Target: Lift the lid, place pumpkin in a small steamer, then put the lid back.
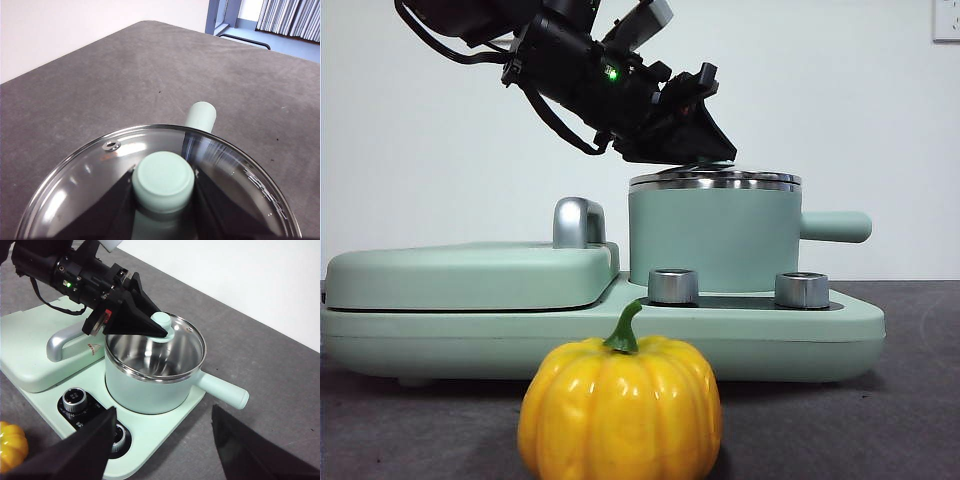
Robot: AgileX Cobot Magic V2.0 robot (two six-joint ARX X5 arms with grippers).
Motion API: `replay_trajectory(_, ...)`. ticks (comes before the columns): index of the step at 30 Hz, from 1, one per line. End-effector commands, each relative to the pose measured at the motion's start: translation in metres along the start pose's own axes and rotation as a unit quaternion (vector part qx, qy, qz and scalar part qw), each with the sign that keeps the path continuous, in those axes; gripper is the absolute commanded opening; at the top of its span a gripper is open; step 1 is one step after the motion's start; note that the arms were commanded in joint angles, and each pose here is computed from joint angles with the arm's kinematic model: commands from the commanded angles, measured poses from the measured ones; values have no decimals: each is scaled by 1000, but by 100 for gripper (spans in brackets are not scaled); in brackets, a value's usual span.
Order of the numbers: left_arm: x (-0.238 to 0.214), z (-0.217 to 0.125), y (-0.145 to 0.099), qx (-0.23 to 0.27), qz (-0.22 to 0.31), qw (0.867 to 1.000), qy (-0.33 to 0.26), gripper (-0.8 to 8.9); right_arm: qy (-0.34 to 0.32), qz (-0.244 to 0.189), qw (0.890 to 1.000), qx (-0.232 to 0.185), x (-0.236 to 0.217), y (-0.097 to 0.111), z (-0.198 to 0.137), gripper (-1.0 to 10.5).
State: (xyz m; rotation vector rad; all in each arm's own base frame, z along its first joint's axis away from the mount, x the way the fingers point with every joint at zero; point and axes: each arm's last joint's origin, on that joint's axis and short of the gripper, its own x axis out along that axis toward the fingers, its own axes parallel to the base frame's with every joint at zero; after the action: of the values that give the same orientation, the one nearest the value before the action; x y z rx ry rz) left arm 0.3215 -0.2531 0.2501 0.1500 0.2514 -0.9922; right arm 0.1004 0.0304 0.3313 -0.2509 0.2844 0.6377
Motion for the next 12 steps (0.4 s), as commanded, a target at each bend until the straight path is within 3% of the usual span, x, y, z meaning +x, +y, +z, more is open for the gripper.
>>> replay_trajectory(1,6,1,0,0,0,1000,-4,7,-9,-1,1000,4,-2,0,5,303)
replay_trajectory(12,0,14,0,27,23,999,-31,7,-8,-1,1000,4,-2,0,5,302)
